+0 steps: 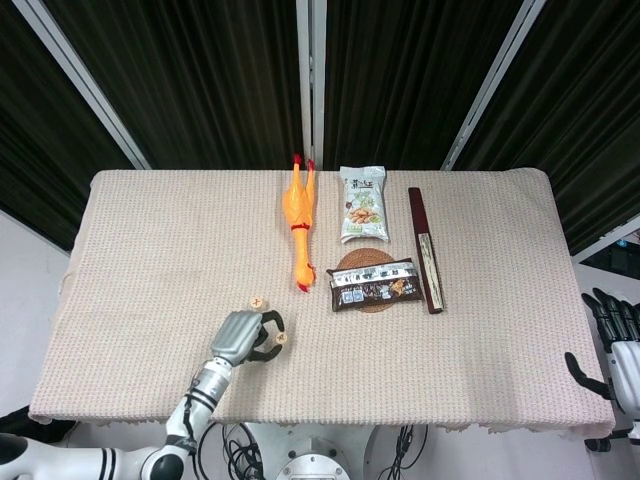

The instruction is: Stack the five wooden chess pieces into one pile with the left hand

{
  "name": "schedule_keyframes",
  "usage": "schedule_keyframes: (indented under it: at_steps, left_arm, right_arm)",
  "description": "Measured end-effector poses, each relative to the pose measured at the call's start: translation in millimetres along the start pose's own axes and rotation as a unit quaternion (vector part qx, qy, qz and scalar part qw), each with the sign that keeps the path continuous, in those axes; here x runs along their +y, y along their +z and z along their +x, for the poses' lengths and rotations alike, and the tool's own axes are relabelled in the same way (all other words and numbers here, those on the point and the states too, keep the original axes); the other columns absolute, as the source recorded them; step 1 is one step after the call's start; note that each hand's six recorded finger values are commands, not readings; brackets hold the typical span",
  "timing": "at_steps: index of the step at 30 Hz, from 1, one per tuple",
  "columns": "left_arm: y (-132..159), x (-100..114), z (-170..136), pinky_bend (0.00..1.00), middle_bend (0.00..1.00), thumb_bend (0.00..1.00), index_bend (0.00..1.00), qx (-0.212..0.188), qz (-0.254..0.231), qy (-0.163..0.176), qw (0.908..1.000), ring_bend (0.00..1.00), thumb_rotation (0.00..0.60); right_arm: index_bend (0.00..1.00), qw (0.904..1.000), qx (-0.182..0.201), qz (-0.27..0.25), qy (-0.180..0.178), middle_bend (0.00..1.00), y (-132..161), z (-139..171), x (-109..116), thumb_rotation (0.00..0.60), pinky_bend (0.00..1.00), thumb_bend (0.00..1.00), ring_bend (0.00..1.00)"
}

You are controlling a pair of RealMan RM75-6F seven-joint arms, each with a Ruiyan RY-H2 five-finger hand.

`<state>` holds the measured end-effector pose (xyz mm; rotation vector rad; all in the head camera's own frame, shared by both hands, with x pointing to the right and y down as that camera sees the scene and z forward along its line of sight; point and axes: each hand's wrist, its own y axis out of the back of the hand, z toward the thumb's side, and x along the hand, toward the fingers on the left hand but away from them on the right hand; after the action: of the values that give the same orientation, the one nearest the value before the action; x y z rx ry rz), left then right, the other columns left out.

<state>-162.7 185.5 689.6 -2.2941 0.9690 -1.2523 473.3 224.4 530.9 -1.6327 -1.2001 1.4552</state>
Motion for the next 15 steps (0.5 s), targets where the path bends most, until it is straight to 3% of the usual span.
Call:
schedule_keyframes:
  at_steps: [5,15]
  left_arm:
    - [-6.7,36.5,-4.8,1.00,1.00,0.29,0.48,0.006,0.007,0.037,0.9993,1.00,0.600]
    - [-30.4,49.1,11.0,1.00,1.00,0.29,0.48,0.012,-0.017,0.035,0.9992,1.00,0.600]
  right_arm:
    - [0.00,1.0000,0.001,0.002,0.003,0.00,1.5,-0.6,-2.4,0.600,0.00,0.30,0.00]
    - [0.00,0.9999,-0.001,0.007,0.008,0.00,2.9,-3.3,-6.4,0.600,0.00,0.30,0.00]
